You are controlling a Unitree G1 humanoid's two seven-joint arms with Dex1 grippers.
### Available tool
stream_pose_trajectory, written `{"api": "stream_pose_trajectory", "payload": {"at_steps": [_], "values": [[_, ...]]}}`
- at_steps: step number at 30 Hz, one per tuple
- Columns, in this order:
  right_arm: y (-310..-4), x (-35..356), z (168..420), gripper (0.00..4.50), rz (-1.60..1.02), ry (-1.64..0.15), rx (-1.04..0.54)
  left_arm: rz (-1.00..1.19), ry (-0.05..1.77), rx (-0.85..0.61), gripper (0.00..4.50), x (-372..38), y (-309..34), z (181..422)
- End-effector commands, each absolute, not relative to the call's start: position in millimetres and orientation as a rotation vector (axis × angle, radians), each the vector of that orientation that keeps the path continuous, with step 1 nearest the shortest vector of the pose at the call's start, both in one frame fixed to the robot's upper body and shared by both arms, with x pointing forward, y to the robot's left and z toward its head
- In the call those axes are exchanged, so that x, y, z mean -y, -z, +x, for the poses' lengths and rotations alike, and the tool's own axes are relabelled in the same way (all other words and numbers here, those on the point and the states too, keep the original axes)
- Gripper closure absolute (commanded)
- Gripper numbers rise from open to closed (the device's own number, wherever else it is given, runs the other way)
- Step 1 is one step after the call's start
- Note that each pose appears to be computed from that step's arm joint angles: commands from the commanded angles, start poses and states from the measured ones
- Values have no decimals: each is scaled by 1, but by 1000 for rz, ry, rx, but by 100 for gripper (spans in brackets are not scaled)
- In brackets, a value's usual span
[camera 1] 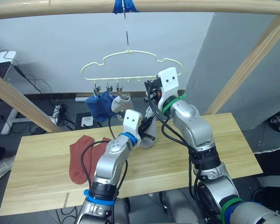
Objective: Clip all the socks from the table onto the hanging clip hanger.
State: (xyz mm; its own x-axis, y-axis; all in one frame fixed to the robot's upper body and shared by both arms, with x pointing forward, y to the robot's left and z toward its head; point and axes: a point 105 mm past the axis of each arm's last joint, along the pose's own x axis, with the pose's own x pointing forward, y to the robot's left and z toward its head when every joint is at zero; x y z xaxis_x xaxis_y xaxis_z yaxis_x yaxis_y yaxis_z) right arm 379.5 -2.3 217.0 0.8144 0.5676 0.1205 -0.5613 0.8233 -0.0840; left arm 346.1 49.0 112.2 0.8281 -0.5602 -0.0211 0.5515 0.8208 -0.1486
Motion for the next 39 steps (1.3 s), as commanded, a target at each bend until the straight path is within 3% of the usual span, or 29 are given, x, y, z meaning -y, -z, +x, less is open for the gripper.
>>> {"api": "stream_pose_trajectory", "payload": {"at_steps": [1,39], "values": [[-238,-5,367,450,-20,-654,218,-165,616,-5,448,-45,-133,348],[-226,-7,365,450,-69,-672,186,-280,598,146,448,-45,-181,351]]}}
